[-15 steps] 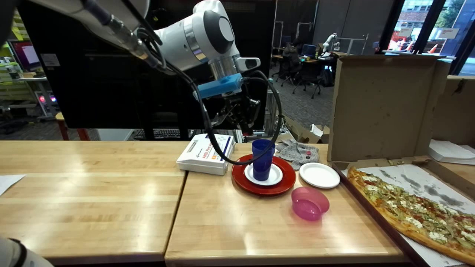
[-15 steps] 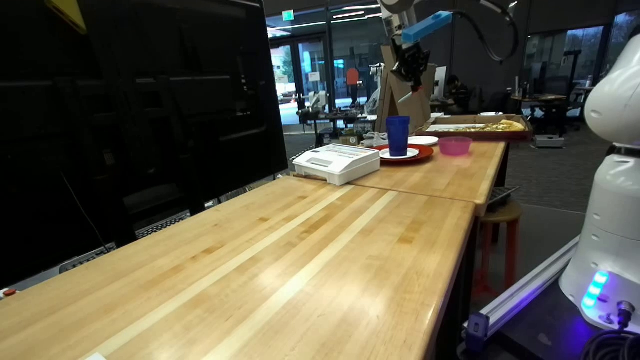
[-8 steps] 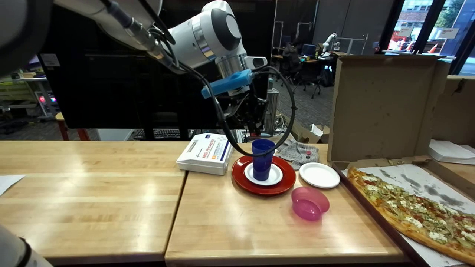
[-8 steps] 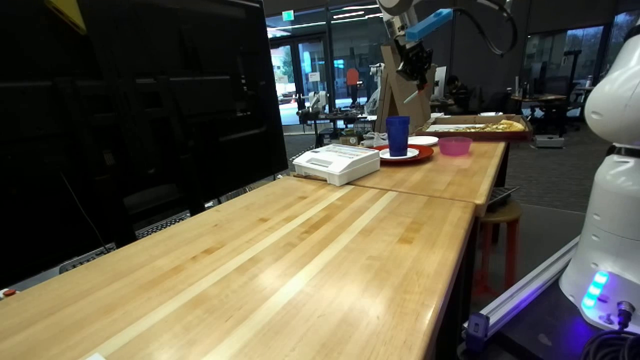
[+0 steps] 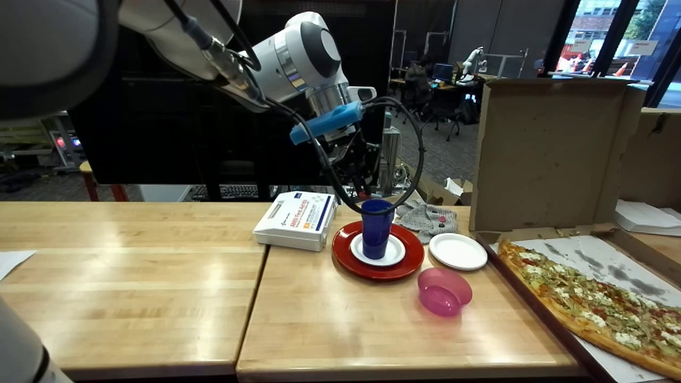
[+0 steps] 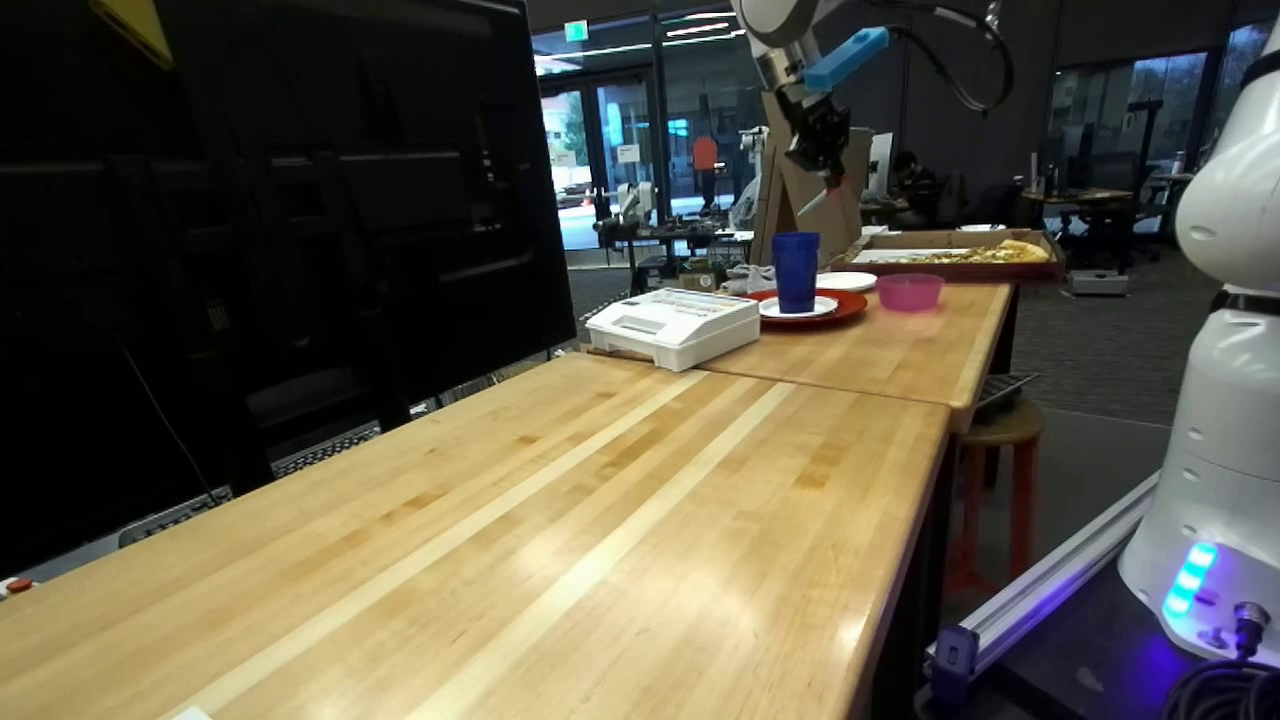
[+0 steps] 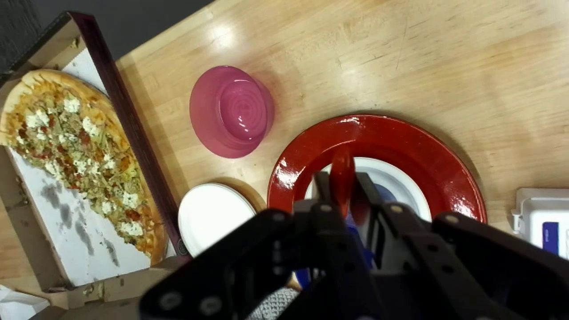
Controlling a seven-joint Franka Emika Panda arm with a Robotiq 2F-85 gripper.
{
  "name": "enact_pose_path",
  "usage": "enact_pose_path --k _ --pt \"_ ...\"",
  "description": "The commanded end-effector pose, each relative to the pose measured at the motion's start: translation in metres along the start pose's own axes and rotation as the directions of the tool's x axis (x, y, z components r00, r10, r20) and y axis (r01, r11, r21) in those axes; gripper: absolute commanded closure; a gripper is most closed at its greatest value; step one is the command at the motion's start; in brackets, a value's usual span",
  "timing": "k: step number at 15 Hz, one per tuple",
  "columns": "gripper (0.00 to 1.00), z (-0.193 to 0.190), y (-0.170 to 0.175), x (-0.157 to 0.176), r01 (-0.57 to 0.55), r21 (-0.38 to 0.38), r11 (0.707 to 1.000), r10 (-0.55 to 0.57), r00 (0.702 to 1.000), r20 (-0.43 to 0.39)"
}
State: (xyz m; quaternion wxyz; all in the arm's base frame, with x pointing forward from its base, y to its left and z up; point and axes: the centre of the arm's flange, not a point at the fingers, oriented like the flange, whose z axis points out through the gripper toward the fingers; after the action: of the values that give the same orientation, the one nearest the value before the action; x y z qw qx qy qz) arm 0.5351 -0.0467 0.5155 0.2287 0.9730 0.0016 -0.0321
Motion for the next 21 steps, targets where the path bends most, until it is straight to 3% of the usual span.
enact_pose_path --k 1,6,21 --pt "0.96 -0.005 -0.003 0.011 0.06 -0.037 0.998 -0.058 0.998 0.034" --pt "0.96 0.005 -0.008 0.011 0.098 -0.082 0.992 -0.09 0.991 0.096" --pt "0.96 -0.007 -0.013 0.026 0.209 -0.145 0.967 -0.19 0.973 0.135"
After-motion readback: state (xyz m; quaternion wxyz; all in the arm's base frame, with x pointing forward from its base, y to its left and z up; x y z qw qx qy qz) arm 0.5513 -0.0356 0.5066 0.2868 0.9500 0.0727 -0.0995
